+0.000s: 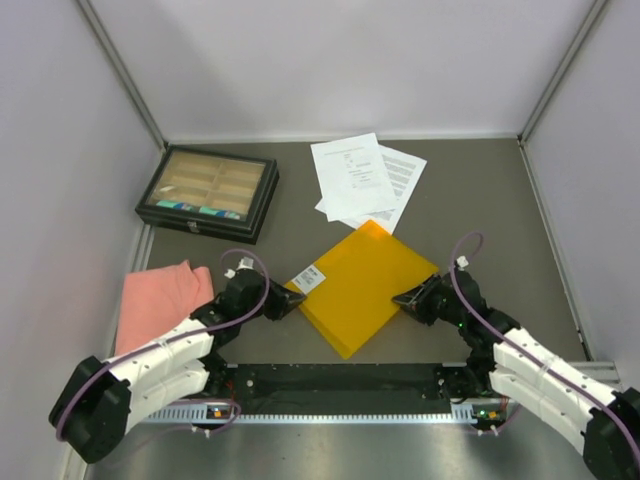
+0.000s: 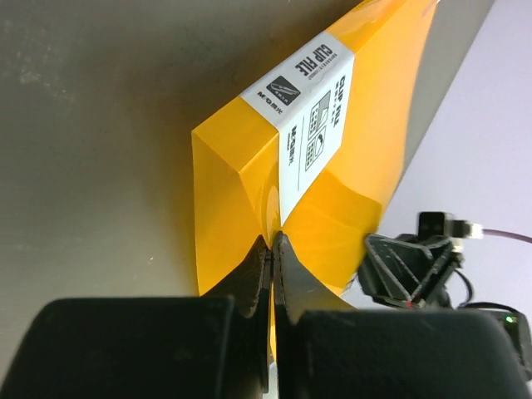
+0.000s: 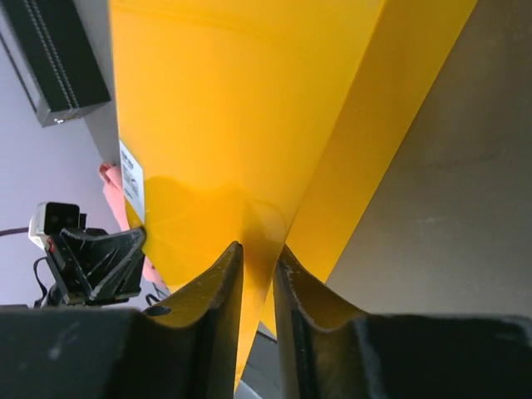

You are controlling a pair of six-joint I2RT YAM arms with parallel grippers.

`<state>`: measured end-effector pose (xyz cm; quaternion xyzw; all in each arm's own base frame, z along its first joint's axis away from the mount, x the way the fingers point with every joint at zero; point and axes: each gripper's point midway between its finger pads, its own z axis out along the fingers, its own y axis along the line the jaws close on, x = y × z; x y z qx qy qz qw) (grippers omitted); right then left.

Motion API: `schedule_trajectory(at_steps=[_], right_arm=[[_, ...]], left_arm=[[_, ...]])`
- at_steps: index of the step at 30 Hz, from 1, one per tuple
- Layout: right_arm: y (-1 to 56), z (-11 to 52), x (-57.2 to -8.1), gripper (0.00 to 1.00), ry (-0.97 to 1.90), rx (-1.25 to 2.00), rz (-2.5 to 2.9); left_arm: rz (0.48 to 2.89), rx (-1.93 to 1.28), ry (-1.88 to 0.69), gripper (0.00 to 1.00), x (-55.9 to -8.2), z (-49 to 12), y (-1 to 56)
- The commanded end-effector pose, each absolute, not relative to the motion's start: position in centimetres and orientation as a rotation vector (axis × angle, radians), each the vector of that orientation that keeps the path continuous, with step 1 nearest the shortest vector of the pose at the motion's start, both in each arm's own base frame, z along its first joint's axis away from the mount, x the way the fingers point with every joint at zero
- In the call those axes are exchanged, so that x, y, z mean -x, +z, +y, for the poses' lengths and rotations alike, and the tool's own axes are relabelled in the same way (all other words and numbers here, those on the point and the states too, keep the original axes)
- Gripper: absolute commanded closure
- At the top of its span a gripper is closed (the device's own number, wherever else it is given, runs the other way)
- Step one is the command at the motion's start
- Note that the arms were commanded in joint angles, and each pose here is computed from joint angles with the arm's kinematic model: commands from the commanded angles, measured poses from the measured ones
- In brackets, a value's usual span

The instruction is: Put the files into the folder

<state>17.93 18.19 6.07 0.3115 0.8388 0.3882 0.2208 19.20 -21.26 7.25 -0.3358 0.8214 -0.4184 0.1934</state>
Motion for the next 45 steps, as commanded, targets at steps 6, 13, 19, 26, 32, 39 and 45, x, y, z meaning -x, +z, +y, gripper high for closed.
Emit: schedule_trajectory(at_steps=[6, 13, 19, 26, 32, 39, 45], right_arm=[[9.3, 18.1, -20.0, 1.00, 1.040, -0.671, 2.195], [11.6, 15.3, -20.0, 1.00, 0.766, -0.523, 2.249], [16.3, 13.3, -19.4, 1.00, 0.627, -0.356, 2.242], [21.8, 12.9, -18.6, 1.00, 0.544, -0.148, 2.306], [25.2, 13.2, -18.9, 1.00, 0.436, 0.151, 2.387], [25.2, 16.3, -20.1, 1.00, 0.515, 0.292, 2.470], [25.9, 19.1, -20.8, 1.00, 0.566, 0.300, 2.448]], left_arm=[[2.463, 0.706, -1.173, 1.00, -17.5, -22.6, 7.0], [2.559, 0.329, -1.362, 0.49, -15.8, -25.7, 8.4], [2.428, -0.052, -1.449, 0.05, -16.0, -27.2, 14.4], [2.371, -0.240, -1.178, 0.04, -17.6, -25.4, 18.7], [2.282, -0.237, -1.085, 0.04, -19.6, -24.9, 22.1], [2.326, -0.077, -0.985, 0.04, -20.8, -23.7, 20.3], [2.317, -0.032, -1.046, 0.02, -20.5, -24.2, 18.6]])
